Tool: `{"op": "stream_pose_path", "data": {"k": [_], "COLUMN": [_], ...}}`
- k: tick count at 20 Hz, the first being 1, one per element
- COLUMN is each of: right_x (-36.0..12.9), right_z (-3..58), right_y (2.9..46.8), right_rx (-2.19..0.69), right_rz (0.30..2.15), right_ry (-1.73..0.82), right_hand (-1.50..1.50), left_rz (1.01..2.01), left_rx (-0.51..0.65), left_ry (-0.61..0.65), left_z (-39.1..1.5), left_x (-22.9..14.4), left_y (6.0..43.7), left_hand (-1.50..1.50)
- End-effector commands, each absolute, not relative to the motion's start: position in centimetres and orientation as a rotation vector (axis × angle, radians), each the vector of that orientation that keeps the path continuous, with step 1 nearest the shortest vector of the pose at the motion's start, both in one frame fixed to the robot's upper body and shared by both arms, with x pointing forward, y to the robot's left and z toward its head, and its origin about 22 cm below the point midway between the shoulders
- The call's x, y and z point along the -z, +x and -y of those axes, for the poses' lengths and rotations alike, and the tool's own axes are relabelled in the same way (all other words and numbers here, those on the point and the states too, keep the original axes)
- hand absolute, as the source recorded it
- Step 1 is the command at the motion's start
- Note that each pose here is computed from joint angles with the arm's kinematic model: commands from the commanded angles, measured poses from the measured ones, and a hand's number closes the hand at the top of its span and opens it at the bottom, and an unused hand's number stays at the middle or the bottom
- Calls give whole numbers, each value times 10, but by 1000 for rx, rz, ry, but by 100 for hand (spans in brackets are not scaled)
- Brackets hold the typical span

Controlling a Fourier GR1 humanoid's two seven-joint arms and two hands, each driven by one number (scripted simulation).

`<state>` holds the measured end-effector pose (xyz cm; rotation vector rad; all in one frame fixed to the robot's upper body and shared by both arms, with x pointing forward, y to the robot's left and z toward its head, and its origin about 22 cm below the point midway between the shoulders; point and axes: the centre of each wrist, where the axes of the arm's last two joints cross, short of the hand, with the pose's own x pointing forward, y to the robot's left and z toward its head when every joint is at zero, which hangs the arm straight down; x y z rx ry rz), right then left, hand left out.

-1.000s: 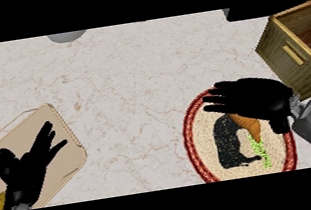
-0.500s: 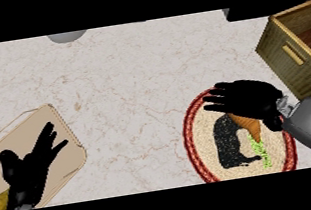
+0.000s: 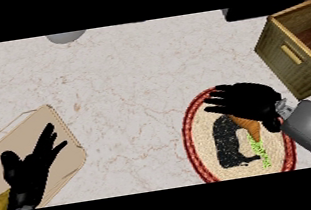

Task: Pick the croissant from the placemat and place it in the basket

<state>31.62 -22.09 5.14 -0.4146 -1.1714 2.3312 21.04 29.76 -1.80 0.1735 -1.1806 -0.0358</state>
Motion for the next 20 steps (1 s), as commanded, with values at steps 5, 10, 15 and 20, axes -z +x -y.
{"op": "stream_pose_path", "data": {"k": [5,10,15,20], "right_x": [-21,-22,-27,-21], "right_z": [230,216,229,269], "right_y": [312,320,307,279], "right_rx": [-2431,-2450,-2244,-1818], "right_rz": [1258,1293,1264,1185], "right_ry": [-429,-460,-550,-611], "right_hand": [150,150,150,150], "left_rz": [1021,1006,1003,973], "left_rx": [21,45,10,-72], "left_ry": [172,163,179,228], "left_z": [-295,-299,-316,-320], "left_x": [43,28,48,53], "left_y": [193,200,186,163], "left_hand": [0,0,0,0]}}
